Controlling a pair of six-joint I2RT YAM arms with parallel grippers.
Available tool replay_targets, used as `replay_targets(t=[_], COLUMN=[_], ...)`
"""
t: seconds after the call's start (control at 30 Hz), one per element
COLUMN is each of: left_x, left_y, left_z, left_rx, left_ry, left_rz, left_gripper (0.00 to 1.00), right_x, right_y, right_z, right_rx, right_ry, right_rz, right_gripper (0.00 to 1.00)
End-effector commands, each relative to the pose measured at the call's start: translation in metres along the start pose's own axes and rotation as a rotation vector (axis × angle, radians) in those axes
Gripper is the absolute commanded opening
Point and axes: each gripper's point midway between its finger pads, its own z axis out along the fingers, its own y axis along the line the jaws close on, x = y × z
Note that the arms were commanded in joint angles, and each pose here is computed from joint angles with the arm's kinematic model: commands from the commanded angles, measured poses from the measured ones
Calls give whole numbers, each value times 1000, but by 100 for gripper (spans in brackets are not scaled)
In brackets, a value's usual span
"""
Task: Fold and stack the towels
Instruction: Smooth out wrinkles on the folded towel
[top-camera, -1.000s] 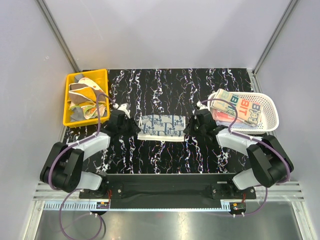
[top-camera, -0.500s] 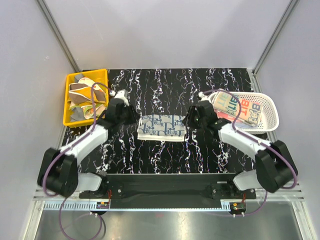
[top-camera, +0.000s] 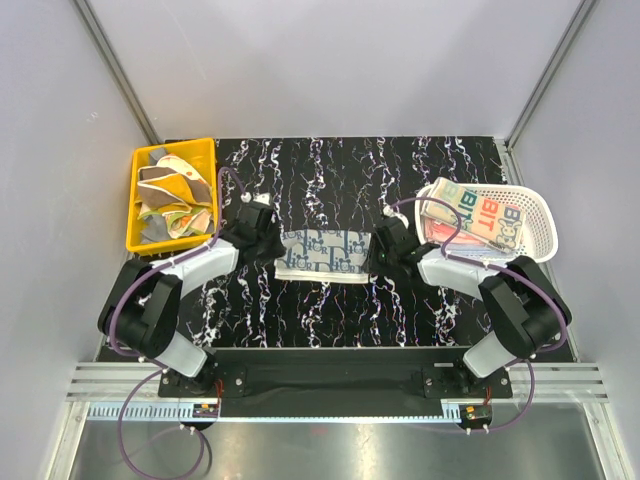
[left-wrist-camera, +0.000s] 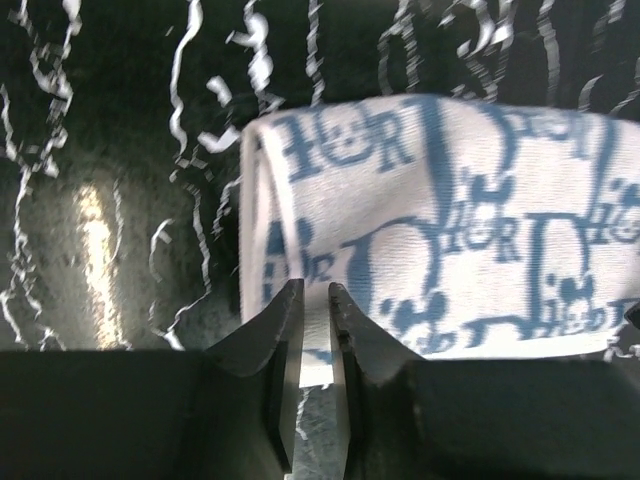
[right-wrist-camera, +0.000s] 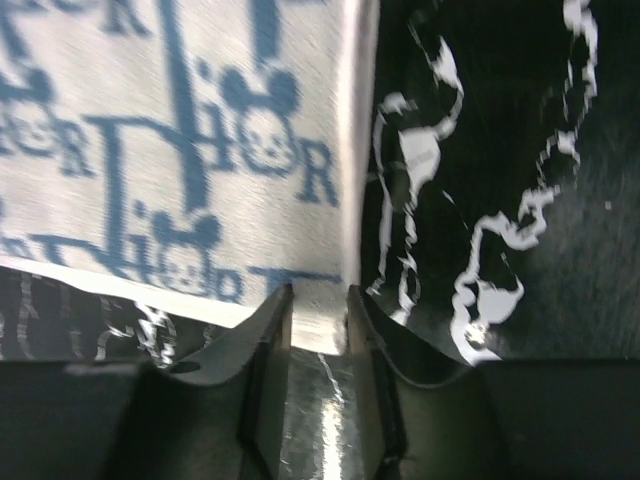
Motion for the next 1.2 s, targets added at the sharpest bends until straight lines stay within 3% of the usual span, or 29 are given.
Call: replay_targets(t=[0.0, 0.27, 0.5, 0.6, 0.7, 0.8, 1.03, 1.17], left_x=[5, 26, 13, 3, -11, -23, -49, -53], left_y=[8, 20, 16, 12, 7, 10, 6, 6], left_z=[2, 3, -6, -14, -23, -28, -6, 11], left_rx=[-29, -49, -54, -53, -50, -80, -98, -86], left_ry=[-17, 24, -4, -25, -57, -86, -75, -51], left_rz=[-6, 4, 14, 18, 19, 19, -4, -15], left_gripper=[19, 15, 13, 13, 26, 36, 38, 38], right_x=[6, 10, 6, -1, -9, -12, -11, -7], right_y=[3, -1, 3, 6, 7, 9, 11, 12], right_z=[-2, -10, -19, -28, -36, -35, -11, -1], right_rx=[-15, -14, -26, -28, -25, -24, -13, -13], right_ry=[-18, -23, -34, -62, -89, -89, -63, -49], right_rz=[14, 17, 15, 17, 17, 12, 3, 7], right_gripper=[34, 25, 18, 27, 41, 48, 47, 40])
